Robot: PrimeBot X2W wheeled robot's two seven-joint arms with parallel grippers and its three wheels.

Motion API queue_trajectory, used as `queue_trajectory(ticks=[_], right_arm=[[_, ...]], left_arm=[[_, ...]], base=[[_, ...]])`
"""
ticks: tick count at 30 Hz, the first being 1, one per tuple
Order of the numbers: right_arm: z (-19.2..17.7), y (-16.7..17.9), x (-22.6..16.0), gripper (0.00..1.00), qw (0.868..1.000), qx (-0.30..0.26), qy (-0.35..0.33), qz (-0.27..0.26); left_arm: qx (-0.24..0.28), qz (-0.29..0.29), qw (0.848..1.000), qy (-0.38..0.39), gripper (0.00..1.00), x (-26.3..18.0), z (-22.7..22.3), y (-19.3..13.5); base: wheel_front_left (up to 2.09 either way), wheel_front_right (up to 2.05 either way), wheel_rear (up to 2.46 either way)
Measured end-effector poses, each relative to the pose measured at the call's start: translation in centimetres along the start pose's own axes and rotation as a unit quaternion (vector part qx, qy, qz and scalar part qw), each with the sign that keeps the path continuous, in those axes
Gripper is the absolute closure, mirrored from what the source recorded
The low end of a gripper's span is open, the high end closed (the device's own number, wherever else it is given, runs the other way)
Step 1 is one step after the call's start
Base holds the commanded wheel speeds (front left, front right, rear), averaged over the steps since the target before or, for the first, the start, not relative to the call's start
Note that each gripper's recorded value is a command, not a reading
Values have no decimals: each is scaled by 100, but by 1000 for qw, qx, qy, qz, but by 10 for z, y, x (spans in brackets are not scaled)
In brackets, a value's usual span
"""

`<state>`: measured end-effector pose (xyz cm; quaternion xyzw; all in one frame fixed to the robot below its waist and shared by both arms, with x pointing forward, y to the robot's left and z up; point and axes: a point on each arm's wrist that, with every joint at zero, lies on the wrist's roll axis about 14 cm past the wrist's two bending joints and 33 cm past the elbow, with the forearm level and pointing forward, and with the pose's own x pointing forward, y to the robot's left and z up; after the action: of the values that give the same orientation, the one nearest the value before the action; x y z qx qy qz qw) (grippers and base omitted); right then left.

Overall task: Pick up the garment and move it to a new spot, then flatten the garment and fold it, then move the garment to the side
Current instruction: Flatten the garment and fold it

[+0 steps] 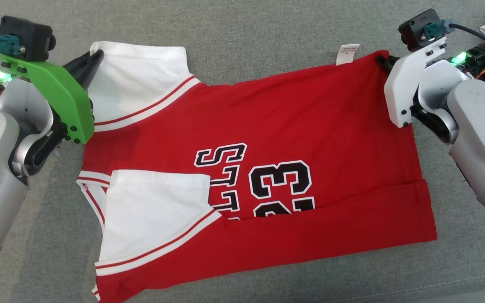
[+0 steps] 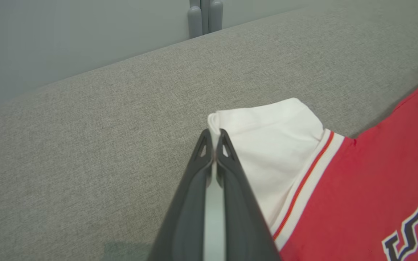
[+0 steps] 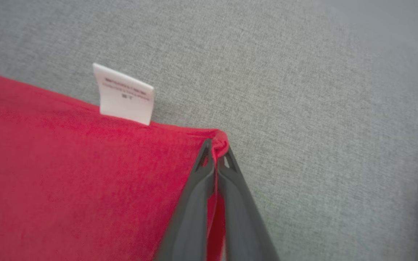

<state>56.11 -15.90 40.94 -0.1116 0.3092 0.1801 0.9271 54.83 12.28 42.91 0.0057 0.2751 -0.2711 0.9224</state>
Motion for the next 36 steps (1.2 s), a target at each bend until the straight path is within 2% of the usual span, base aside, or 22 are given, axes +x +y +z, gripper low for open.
queue_trajectory(ticks=[7,15,22,28,36], right_arm=[[28,-6,-10,100,997,-1,-82,-14],[17,10,-38,100,991,3,-131,3],[7,18,-75,100,985,7,-171,7],[-12,30,-102,100,982,29,-184,5],[-26,42,-119,100,982,42,-186,-3]], left_arm=[[-3,-4,998,-59,100,-14,25,-4],[-30,-20,993,-109,100,-54,14,-29],[-66,6,987,-148,100,-105,-1,-46],[-119,9,982,-147,100,-141,-36,-80],[-178,24,975,-129,100,-158,-73,-93]], base=[[0,0,0],[0,0,0],[0,0,0],[0,0,0],[0,0,0]])
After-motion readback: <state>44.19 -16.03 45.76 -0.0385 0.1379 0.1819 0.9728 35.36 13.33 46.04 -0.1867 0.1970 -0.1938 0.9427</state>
